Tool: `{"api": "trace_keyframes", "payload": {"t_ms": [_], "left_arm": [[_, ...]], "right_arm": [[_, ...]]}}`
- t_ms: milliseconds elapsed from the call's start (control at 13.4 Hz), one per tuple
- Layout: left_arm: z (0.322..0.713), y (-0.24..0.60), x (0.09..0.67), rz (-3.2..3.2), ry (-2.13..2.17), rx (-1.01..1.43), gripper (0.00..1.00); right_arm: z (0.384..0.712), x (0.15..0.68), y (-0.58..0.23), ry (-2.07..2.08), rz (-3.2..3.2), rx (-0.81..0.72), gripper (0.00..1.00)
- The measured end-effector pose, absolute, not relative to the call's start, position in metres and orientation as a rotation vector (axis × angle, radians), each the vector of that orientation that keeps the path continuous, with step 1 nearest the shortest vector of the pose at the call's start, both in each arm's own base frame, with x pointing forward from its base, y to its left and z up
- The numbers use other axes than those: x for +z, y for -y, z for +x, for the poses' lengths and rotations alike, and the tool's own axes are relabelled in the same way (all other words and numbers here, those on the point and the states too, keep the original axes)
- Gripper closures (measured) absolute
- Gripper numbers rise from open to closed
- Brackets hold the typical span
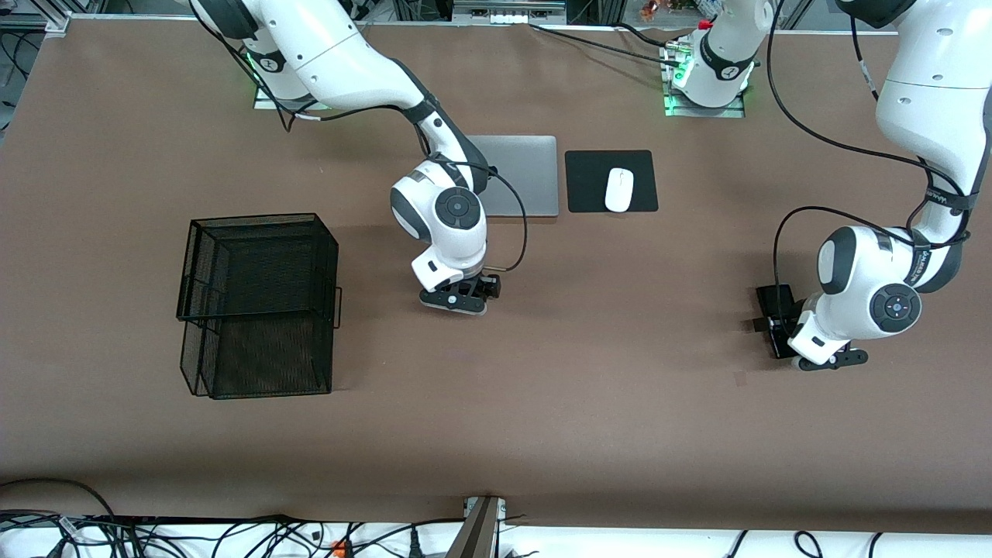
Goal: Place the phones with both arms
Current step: 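Grasp the large black phone with the left gripper while the right gripper lifts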
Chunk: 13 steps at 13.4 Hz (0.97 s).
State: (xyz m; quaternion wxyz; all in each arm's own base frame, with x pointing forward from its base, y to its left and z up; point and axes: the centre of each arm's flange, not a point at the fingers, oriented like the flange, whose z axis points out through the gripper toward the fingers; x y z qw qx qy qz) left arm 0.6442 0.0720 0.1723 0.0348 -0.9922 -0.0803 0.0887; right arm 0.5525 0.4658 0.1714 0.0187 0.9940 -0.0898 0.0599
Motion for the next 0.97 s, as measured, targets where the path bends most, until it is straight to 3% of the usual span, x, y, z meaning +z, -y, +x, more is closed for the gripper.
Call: {"api": "trace_keyframes", "payload": {"t_ms": [74,149,223,521,967], "left_arm": [[0.641,-0.073,0.169,-3.049,0.248,0.287,0.0],[0.637,-0.074,0.165,-3.048,0.25,0.301,0.0],[0.635,-0.075,0.162,-3.048,0.253,0.309,0.0],[0.632,-0.077,0.16,-3.049,0.258,0.315,0.0],[0.632,-0.079,0.16,-3.041,0.243,0.313,0.0]], "right_arm": [[0.552,0.169,-0.466,0.273,3.085,0.183,0.0],[0.552,0.169,-0.466,0.255,3.086,0.183,0.07],[0.552,0.171,-0.467,0.237,3.092,0.188,0.19],[0.561,0.195,-0.464,0.248,3.079,0.179,0.2],[0.587,0.397,-0.397,0.233,3.073,0.015,0.2]]}}
